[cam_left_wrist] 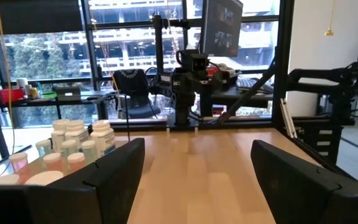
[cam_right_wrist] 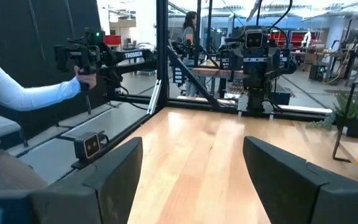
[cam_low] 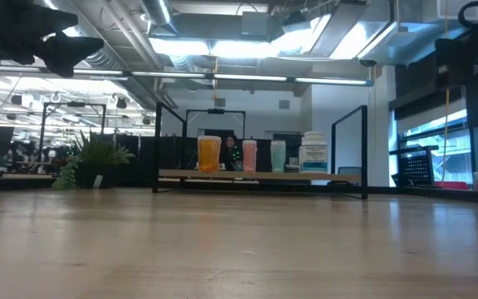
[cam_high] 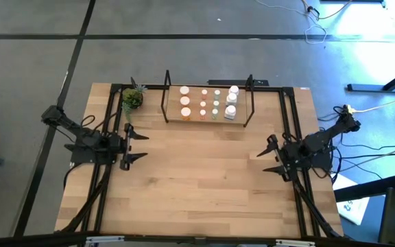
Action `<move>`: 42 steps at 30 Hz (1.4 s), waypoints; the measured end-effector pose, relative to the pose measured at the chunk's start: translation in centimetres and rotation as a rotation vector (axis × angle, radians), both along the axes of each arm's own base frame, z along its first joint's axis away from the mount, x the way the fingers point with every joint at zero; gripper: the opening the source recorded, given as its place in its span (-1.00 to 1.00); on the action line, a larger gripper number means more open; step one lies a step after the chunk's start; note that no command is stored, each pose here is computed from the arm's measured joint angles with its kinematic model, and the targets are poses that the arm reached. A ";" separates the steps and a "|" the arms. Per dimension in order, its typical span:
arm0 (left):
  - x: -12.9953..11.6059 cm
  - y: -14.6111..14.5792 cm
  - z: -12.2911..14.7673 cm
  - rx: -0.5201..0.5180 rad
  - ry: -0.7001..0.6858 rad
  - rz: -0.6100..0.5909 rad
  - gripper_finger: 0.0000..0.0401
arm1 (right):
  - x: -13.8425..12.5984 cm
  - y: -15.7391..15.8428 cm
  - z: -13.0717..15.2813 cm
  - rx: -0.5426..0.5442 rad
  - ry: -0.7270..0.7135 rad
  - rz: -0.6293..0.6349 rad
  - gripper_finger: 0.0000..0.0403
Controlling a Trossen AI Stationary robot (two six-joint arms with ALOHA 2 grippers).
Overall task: Pick and place medicine bottles onto shelf by color
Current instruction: Return to Home Position
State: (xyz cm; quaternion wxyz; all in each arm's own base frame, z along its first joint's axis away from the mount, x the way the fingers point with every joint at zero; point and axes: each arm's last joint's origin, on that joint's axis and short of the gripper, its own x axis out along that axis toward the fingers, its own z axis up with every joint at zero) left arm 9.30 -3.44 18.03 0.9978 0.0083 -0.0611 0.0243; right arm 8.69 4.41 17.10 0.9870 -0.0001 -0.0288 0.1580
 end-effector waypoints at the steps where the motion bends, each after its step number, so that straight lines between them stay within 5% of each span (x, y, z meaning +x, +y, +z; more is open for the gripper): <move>1: 0.0 0.0 0.0 0.001 0.001 0.003 0.44 | 0.0 0.0 0.0 -0.011 -0.004 -0.001 0.39; 9: 0.0 0.0 -0.2 0.088 0.020 0.021 0.44 | 0.0 0.0 0.0 -0.014 -0.004 0.005 0.39; 42: 0.0 0.0 -0.1 0.083 0.019 0.021 0.44 | 0.0 0.0 0.0 -0.015 -0.002 0.006 0.39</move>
